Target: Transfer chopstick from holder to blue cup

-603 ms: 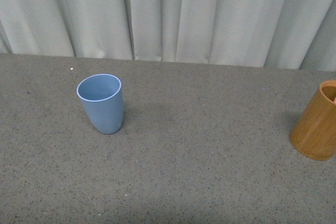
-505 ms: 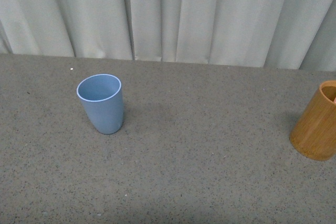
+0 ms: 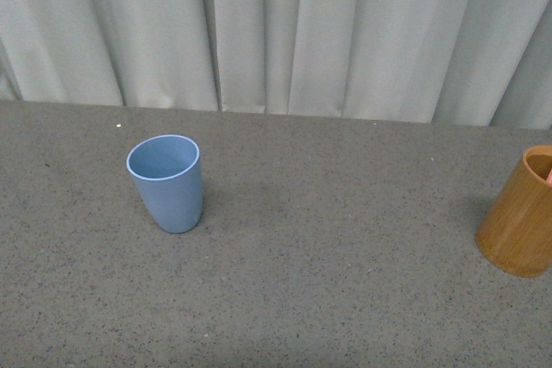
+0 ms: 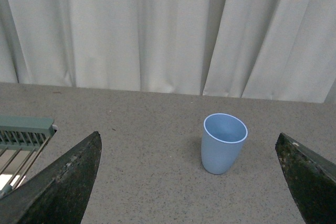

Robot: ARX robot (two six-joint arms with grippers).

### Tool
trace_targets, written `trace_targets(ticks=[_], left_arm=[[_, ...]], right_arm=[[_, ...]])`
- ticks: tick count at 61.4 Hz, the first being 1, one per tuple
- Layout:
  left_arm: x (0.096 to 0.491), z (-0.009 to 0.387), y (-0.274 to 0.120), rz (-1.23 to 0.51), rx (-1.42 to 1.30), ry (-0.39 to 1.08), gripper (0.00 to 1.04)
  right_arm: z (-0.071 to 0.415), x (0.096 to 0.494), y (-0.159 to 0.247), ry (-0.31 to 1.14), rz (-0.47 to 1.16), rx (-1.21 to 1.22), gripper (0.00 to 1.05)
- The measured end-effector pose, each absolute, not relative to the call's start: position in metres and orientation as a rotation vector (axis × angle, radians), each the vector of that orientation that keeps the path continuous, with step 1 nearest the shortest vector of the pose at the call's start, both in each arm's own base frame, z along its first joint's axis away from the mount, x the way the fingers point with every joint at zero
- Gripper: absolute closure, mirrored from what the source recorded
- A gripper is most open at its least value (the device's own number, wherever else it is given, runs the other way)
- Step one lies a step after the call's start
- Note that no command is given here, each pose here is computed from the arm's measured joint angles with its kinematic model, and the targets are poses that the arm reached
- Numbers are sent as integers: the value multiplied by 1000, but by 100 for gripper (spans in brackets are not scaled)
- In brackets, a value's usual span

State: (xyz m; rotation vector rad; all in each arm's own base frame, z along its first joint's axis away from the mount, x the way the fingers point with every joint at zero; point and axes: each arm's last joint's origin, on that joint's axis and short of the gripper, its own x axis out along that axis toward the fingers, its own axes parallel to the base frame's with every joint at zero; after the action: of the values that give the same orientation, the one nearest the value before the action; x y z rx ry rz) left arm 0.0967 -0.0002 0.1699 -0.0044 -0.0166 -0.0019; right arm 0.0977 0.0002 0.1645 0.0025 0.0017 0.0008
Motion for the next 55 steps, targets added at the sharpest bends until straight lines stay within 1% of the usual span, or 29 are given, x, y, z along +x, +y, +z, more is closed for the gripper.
trace_targets(ticks=[55], left_arm=[[97,170,0,-2,-4,-17,7]], right_arm=[[164,98,0,2,1,2,10]])
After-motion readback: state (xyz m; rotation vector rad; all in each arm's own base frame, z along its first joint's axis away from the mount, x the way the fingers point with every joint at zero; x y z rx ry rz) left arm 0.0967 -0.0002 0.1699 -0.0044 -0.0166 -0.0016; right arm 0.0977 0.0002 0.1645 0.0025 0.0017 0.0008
